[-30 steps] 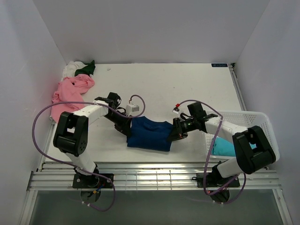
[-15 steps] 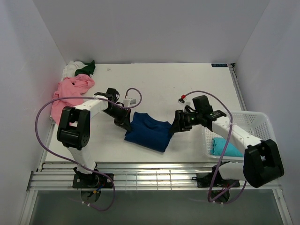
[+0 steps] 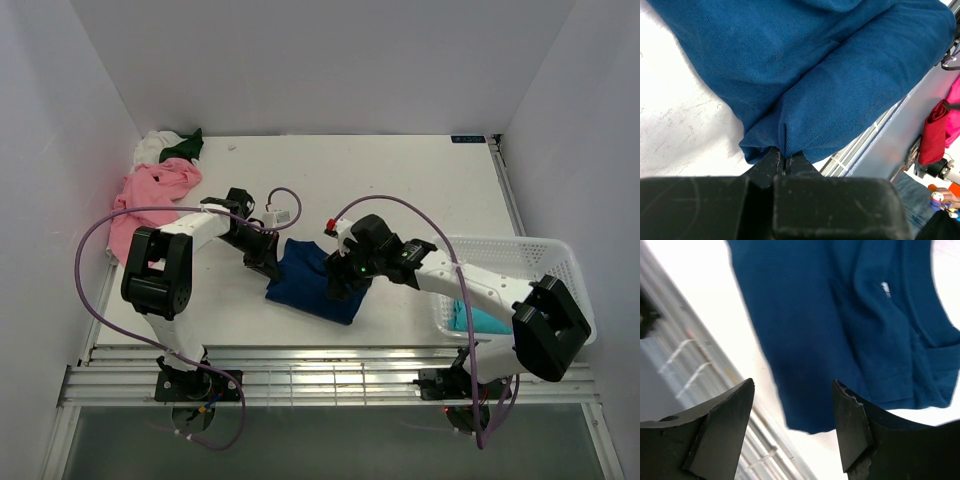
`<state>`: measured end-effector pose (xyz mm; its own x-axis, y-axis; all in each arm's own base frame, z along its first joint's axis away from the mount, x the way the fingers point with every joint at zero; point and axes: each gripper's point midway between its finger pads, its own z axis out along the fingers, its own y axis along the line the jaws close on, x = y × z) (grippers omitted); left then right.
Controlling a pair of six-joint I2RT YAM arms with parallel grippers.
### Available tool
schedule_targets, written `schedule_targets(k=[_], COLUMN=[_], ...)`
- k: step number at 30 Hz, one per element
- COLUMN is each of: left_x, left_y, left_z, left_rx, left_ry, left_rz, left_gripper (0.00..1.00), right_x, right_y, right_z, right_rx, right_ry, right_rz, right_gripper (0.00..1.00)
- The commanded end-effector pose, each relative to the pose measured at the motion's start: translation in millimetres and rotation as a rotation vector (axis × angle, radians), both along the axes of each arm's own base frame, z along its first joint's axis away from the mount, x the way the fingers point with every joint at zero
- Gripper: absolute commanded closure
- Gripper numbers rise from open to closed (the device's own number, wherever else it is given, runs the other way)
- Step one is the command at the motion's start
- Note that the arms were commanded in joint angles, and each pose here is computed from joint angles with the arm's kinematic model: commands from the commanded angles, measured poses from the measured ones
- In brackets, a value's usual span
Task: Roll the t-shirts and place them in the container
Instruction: Roll the T-shirt to the center of the board.
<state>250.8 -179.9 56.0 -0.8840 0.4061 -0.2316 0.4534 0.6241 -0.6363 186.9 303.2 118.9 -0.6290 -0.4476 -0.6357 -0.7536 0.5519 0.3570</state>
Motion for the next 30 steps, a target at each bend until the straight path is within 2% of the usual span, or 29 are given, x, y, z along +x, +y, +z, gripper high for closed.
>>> schedule_targets(k=[1,6,8,10,11,15,19,21,23,26,27,30], left_x=[8.0,10.9,12.0,11.6,11.7,11.1,14.2,16.7,18.1,16.8,15.1,1.7], left_y=[-5.2,-4.6,-3.9,-3.9,-3.2,-5.3,-6.4,-9.2,-14.4,-20.8,-21.4,-19.3], left_z=[12.8,13.8,14.2,14.8,14.7,23.4,33.0,42.7,51.1,58.4,57.9,36.8], left_rx=[-0.043,-0.041,-0.039,-0.039,-0.039,-0.070,-0.094,-0.119,-0.157,-0.200,-0.203,-0.137], left_ry=[-0.053,-0.076,-0.090,-0.097,-0.102,-0.142,-0.201,-0.226,-0.230,-0.215,-0.214,-0.205], left_rz=[-0.010,-0.022,-0.030,-0.035,-0.039,-0.066,-0.093,-0.097,-0.084,-0.066,-0.066,-0.082], left_gripper=[1.00,0.99,0.99,0.98,0.98,0.86,0.60,0.52,0.36,0.31,0.20,0.20], right_x=[22.4,26.0,17.5,7.8,7.5,23.7,41.4,48.8,50.7,51.8,54.1,60.0], right_y=[-6.6,-4.0,1.3,6.4,6.5,-5.0,-14.8,-18.3,-17.0,-12.7,-13.5,-11.3], right_z=[-14.4,-26.6,-31.4,-33.9,-34.7,-35.2,-34.9,-33.8,-35.6,-35.4,-35.6,-33.5], right_rx=[-0.065,-0.106,-0.090,-0.059,-0.057,-0.012,0.026,0.048,0.067,0.129,0.145,0.192], right_ry=[-0.106,-0.101,-0.078,-0.035,-0.025,0.043,0.084,0.101,0.113,0.158,0.176,0.218], right_rz=[-0.025,0.015,0.081,0.139,0.139,0.047,-0.012,-0.025,-0.023,-0.023,-0.035,-0.063], right_gripper=[0.31,0.30,0.32,0.51,0.73,0.92,0.92,0.92,0.92,0.92,0.92,0.92])
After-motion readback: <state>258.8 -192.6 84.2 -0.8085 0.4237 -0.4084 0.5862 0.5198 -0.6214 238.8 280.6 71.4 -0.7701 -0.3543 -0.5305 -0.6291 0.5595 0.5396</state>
